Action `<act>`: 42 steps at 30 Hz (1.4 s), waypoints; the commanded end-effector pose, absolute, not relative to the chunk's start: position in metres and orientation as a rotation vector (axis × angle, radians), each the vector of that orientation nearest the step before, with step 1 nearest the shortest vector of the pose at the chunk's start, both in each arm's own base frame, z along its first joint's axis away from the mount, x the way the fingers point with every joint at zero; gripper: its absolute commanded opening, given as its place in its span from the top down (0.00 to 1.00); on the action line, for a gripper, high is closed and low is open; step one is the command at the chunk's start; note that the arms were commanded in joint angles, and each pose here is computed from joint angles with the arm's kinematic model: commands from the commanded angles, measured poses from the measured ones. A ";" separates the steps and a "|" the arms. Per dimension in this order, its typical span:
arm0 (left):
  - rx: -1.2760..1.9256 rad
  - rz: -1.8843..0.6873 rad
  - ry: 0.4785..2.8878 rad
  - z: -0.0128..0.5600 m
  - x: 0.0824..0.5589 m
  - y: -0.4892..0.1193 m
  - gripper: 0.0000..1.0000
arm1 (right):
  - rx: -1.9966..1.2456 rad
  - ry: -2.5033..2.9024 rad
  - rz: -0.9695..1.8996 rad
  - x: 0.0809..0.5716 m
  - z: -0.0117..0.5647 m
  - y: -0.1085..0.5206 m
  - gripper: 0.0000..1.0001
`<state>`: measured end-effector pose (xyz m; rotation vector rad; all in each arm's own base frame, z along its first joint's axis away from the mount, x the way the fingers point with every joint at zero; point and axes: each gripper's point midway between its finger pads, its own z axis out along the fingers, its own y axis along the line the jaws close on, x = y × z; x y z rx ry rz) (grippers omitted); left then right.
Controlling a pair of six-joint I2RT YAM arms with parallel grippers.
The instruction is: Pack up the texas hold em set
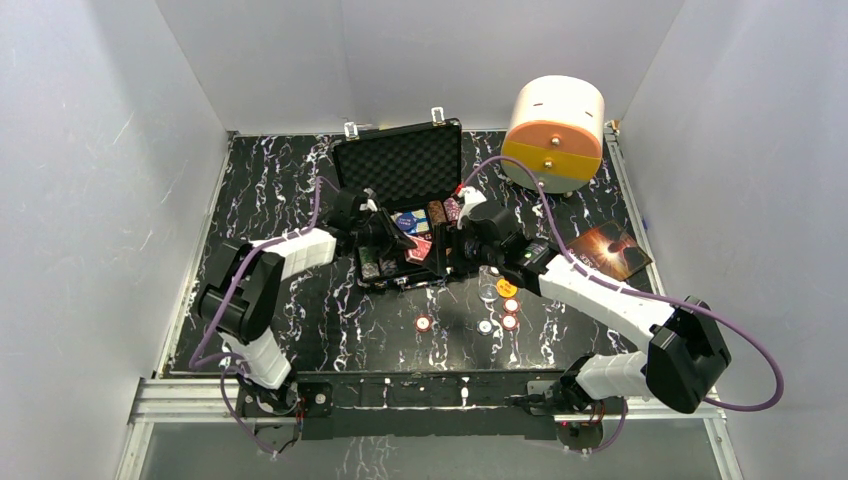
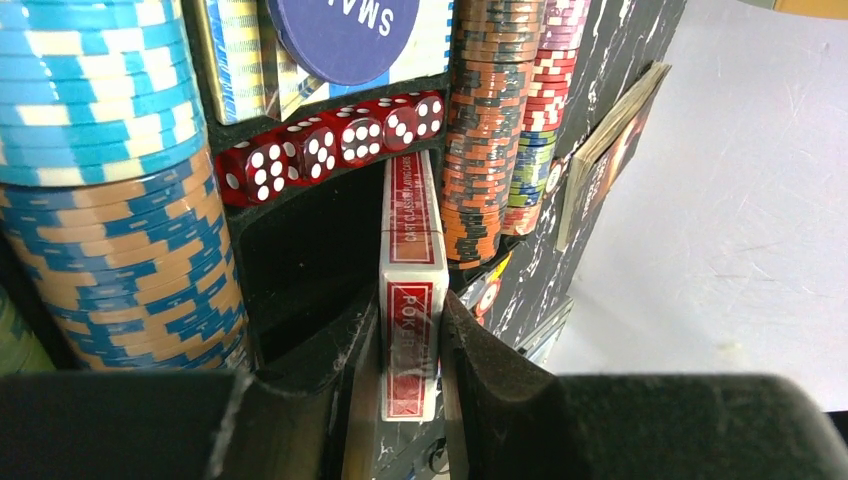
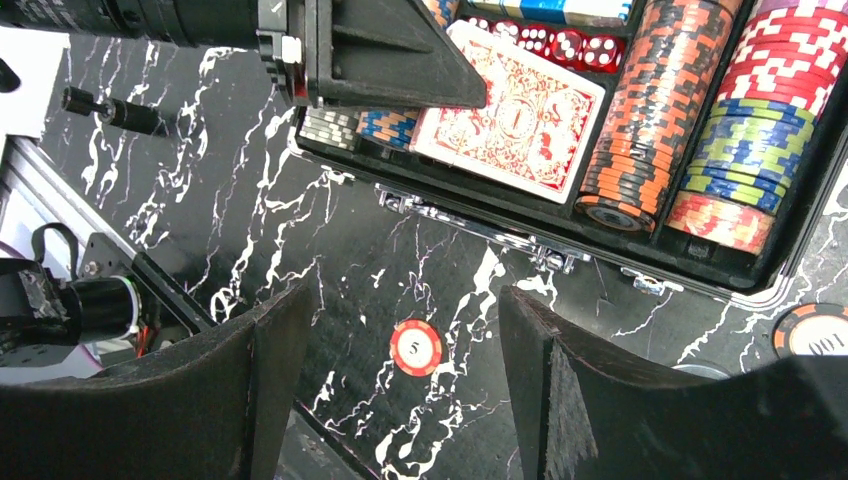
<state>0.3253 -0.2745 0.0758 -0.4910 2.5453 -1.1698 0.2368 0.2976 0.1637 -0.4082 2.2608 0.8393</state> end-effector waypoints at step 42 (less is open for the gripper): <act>-0.164 -0.702 2.384 0.181 0.301 -0.207 0.26 | -0.338 2.311 0.538 0.248 0.148 0.250 0.23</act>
